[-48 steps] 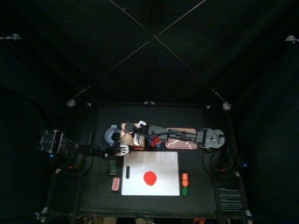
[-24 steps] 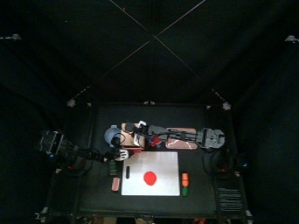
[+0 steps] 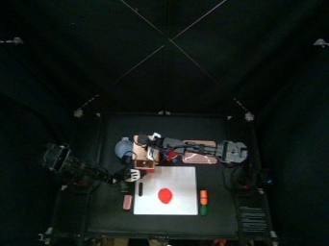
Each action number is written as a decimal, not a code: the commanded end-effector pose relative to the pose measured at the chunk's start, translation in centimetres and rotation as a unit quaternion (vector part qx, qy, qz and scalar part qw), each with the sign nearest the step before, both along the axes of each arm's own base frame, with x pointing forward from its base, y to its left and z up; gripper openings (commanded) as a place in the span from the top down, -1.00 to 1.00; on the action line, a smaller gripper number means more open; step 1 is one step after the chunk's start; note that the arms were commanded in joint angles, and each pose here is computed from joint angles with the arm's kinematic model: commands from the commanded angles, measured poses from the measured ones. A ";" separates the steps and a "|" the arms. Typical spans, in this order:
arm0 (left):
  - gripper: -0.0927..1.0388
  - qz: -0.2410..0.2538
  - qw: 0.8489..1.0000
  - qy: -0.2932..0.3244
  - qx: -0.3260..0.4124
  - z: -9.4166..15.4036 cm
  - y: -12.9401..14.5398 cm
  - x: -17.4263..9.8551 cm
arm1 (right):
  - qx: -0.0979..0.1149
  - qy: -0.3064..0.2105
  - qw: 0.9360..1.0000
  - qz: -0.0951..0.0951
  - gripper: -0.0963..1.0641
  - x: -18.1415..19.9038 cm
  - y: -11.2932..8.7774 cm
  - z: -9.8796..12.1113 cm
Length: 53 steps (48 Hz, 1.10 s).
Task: Get the cutter from the drawer then cut the dough then place the extra dough in the bowl
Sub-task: Open the drawer
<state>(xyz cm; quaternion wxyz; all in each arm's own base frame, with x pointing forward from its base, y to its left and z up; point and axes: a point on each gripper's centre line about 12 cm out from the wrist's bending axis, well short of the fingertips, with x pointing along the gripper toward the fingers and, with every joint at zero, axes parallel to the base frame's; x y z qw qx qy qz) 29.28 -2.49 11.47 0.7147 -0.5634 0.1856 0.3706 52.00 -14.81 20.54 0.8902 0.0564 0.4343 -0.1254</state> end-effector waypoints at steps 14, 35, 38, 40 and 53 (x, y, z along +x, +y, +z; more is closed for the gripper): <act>-0.07 -0.019 1.000 -0.011 -0.011 0.5 -2.4 1.5 | 0.000 -0.009 1.000 -0.004 0.79 -0.2 -0.2 1.1; -0.07 -0.012 1.000 0.001 -0.023 -0.1 -3.4 0.9 | 0.001 -0.011 1.000 -0.005 0.79 -0.2 -0.2 1.1; -0.07 -0.014 1.000 -0.004 -0.024 0.1 -3.6 1.2 | 0.000 -0.012 1.000 -0.005 0.79 -0.1 -0.2 1.2; -0.07 -0.017 1.000 -0.006 -0.024 0.3 -3.8 1.3 | 0.000 -0.012 1.000 -0.005 0.79 -0.1 -0.2 1.2; -0.07 -0.025 0.999 -0.015 -0.028 0.7 -4.6 2.1 | 0.000 -0.012 1.000 -0.005 0.79 -0.1 -0.2 1.1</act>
